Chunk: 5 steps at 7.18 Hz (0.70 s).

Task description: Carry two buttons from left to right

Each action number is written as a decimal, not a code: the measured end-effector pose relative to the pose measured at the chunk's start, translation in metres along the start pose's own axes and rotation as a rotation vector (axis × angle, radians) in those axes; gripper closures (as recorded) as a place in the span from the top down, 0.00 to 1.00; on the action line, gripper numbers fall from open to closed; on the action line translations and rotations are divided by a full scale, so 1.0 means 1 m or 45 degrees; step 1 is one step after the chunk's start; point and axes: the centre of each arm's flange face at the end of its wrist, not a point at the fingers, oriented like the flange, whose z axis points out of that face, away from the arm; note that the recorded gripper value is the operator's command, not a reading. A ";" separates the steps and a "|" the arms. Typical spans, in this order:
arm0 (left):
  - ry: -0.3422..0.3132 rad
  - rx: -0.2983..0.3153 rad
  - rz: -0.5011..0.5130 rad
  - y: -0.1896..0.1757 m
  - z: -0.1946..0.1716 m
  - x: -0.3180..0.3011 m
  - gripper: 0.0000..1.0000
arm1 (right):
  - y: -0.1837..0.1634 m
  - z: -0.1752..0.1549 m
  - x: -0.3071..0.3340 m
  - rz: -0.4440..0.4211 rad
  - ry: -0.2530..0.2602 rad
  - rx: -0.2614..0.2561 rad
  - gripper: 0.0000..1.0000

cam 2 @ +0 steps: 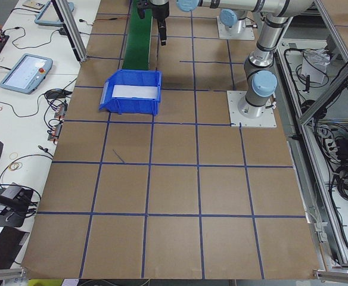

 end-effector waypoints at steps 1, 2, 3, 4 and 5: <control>0.001 0.000 0.000 0.000 0.000 0.000 1.00 | -0.047 -0.011 -0.010 0.059 0.002 0.000 1.00; 0.001 0.000 0.000 0.000 0.000 0.000 1.00 | -0.093 -0.021 -0.018 0.112 0.016 -0.004 1.00; 0.001 0.000 0.000 0.000 0.000 0.000 1.00 | -0.141 -0.028 -0.028 0.172 0.032 -0.005 1.00; 0.000 -0.001 0.001 0.000 0.000 0.000 1.00 | -0.188 -0.032 -0.039 0.251 0.046 -0.003 1.00; -0.001 -0.003 0.003 0.001 0.001 0.000 1.00 | -0.231 -0.035 -0.048 0.355 0.064 0.004 1.00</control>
